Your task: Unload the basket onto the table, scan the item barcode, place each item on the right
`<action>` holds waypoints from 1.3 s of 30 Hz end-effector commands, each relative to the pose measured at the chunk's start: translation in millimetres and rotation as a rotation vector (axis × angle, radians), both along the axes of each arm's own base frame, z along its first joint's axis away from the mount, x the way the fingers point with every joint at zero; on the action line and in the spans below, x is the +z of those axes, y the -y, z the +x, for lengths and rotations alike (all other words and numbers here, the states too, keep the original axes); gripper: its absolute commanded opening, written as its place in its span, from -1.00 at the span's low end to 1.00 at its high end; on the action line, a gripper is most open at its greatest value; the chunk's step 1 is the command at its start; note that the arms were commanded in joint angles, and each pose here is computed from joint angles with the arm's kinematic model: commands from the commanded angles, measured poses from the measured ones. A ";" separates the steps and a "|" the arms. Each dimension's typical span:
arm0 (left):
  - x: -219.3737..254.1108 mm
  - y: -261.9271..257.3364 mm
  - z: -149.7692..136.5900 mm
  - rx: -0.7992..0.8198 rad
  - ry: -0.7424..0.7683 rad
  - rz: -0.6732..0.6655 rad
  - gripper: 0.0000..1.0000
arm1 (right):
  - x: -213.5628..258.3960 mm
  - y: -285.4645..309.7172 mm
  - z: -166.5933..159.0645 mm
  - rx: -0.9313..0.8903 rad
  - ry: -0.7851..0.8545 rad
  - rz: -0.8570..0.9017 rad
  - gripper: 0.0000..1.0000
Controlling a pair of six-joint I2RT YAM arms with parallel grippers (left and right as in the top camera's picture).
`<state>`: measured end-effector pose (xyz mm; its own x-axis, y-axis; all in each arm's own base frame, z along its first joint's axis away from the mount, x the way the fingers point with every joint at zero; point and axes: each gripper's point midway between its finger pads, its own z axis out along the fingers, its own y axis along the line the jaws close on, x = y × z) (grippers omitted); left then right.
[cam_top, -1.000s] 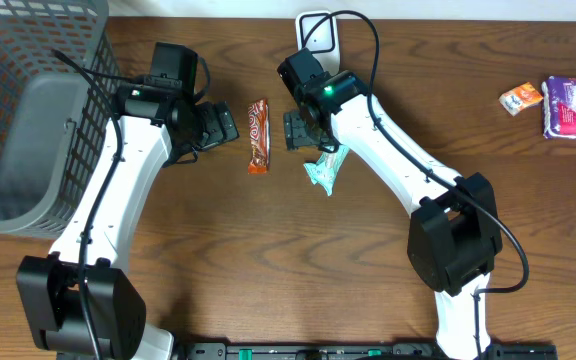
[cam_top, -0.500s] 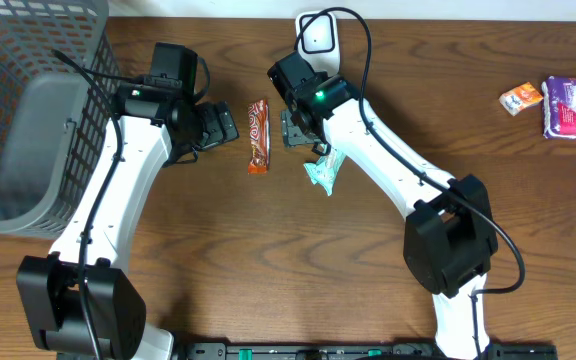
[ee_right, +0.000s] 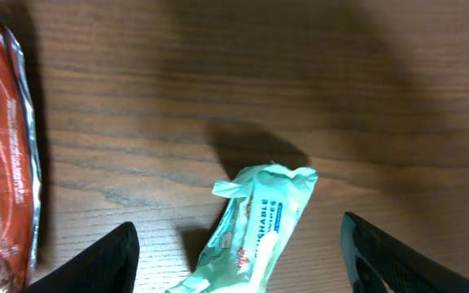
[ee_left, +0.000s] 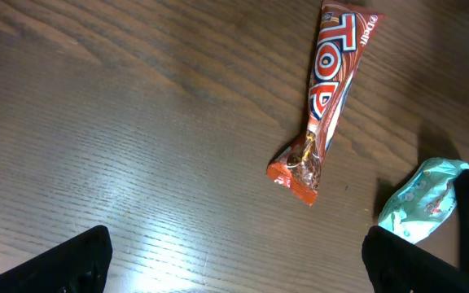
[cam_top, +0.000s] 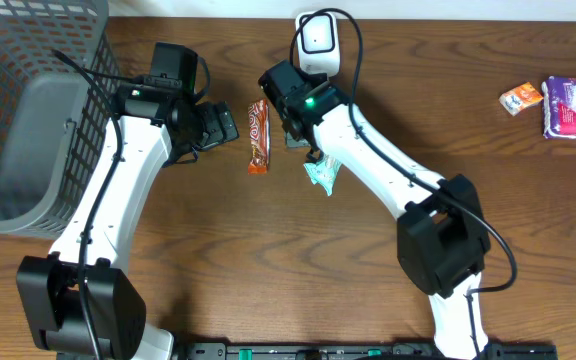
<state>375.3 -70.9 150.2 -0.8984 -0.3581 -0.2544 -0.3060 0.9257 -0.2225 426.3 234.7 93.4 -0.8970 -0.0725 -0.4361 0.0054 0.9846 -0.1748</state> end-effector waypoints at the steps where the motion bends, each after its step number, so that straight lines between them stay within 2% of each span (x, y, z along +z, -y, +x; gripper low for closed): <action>1: 2.5 -2.2 1.9 0.006 0.008 0.010 0.96 | -28.5 7.2 -3.9 -0.035 -0.030 -0.064 0.50; 7: 2.5 -2.2 1.9 0.006 0.008 0.010 0.96 | -43.9 9.0 -9.8 -0.029 -0.069 -0.093 0.47; 12: 2.5 -2.2 1.9 0.006 0.008 0.010 0.96 | -50.3 15.1 -12.8 -0.033 -0.079 -0.128 0.31; 24: 2.5 -2.2 1.9 0.006 0.008 0.010 0.96 | -76.5 27.5 -20.4 -0.036 -0.119 -0.206 0.37; 30: 2.5 -2.2 1.9 0.006 0.008 0.010 0.95 | -77.9 25.7 -21.7 -0.033 -0.128 -0.195 0.23; 39: 2.4 -2.2 1.8 0.006 0.007 0.010 0.96 | -78.6 25.9 -22.0 -0.033 -0.130 -0.196 0.24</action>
